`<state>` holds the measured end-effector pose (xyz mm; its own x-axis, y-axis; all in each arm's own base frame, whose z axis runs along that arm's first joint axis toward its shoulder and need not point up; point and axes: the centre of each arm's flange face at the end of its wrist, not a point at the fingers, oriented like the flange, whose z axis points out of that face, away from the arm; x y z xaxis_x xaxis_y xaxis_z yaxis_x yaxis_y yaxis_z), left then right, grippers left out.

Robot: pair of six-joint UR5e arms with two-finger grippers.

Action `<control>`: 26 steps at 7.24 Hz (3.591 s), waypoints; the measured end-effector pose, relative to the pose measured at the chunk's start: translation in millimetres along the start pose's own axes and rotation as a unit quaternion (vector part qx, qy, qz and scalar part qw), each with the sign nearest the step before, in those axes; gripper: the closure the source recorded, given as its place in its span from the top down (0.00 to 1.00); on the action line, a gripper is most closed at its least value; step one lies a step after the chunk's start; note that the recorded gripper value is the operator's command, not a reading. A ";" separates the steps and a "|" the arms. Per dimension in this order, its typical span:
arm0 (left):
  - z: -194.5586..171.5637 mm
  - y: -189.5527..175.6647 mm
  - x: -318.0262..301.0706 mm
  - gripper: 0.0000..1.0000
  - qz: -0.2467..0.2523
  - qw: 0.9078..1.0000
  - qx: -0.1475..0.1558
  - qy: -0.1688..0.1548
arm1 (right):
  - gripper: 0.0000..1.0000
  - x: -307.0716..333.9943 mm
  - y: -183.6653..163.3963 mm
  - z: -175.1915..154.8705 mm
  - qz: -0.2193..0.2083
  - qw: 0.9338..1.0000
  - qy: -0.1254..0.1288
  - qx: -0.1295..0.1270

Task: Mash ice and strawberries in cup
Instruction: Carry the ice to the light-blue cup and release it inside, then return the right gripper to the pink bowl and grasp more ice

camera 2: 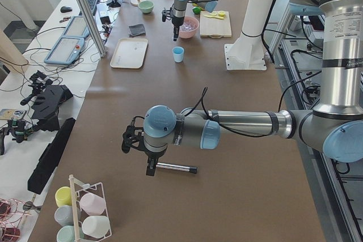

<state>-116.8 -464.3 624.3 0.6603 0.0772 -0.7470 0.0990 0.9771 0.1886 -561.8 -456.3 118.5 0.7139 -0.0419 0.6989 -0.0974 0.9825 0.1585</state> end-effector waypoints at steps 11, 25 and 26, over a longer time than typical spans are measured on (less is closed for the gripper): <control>1.3 2.3 -1.2 0.99 -0.003 1.000 -0.001 0.005 | 0.56 -18.5 32.0 10.6 0.020 0.999 -0.026 0.017; -19.7 -2.9 14.4 0.99 0.012 1.000 0.019 0.004 | 0.56 166.7 105.1 23.2 0.229 0.971 0.045 -0.042; -23.6 -3.2 15.1 0.99 0.013 1.000 0.023 0.003 | 0.53 166.5 109.2 28.1 0.226 0.972 0.042 -0.043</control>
<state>-124.7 -461.5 597.4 0.6585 0.1030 -0.7455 0.1172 0.9645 0.2368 -473.0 -361.0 271.7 0.6672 0.4085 0.6229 -0.3577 0.9092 -0.2131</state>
